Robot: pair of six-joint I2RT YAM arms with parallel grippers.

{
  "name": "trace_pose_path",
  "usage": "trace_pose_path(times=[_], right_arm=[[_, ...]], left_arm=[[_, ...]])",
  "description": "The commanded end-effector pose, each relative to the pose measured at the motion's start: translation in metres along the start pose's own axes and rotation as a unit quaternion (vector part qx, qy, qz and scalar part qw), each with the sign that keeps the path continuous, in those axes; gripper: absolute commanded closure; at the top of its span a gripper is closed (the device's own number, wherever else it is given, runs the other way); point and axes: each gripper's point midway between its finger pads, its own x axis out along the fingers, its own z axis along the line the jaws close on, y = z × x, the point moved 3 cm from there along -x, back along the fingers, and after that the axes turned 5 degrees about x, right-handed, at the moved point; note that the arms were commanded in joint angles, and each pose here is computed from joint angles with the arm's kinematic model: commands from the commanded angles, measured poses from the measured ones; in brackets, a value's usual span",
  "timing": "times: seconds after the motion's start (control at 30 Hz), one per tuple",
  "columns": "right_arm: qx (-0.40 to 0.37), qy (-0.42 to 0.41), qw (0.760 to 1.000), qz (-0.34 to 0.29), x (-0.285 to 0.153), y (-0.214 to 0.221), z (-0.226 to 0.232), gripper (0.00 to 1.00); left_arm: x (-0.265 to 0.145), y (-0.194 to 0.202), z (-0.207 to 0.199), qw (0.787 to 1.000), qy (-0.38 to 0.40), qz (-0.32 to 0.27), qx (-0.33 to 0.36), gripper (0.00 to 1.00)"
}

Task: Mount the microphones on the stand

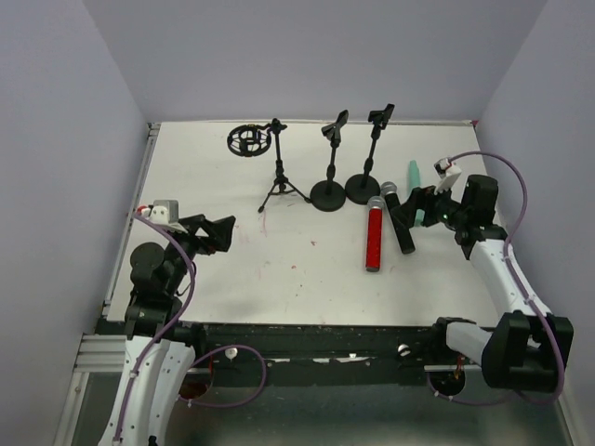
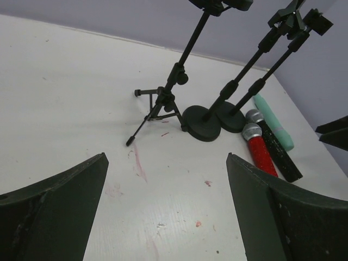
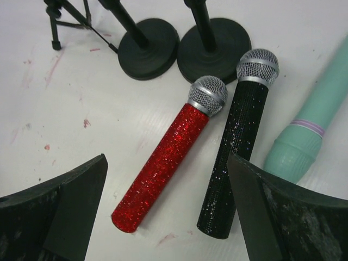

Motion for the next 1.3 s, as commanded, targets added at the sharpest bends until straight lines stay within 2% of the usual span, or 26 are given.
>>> trace_pose_path(times=[0.0, 0.17, 0.47, 0.67, 0.77, 0.93, 1.07, 1.27], right_arm=[[0.003, -0.007, 0.997, 0.082, 0.008, 0.015, -0.011, 0.00], [0.034, 0.018, 0.985, 0.167, 0.019, 0.037, -0.028, 0.00], [0.046, 0.105, 0.965, 0.237, 0.036, 0.076, -0.055, 0.01], [0.025, 0.166, 0.952, 0.256, 0.053, 0.085, -0.067, 0.12], [0.022, 0.184, 0.947, 0.263, 0.056, 0.090, -0.071, 0.15], [0.027, 0.199, 0.939, 0.280, 0.059, 0.101, -0.077, 0.29], [0.035, 0.207, 0.934, 0.288, 0.061, 0.106, -0.080, 0.55], [0.040, 0.202, 0.938, 0.280, 0.061, 0.101, -0.076, 0.76]], left_arm=[[-0.006, 0.013, -0.013, 0.997, 0.034, 0.017, -0.061, 0.02], [-0.011, 0.026, -0.015, 0.994, 0.038, 0.038, -0.096, 0.02], [-0.017, 0.034, -0.015, 0.992, 0.033, 0.043, -0.114, 0.01], [-0.019, 0.036, -0.015, 0.992, 0.033, 0.042, -0.118, 0.02], [-0.020, 0.036, -0.014, 0.991, 0.031, 0.042, -0.119, 0.02], [-0.021, 0.037, -0.015, 0.991, 0.032, 0.043, -0.121, 0.02], [-0.023, 0.037, -0.016, 0.991, 0.034, 0.042, -0.123, 0.02], [-0.026, 0.036, -0.019, 0.990, 0.040, 0.039, -0.128, 0.01]])
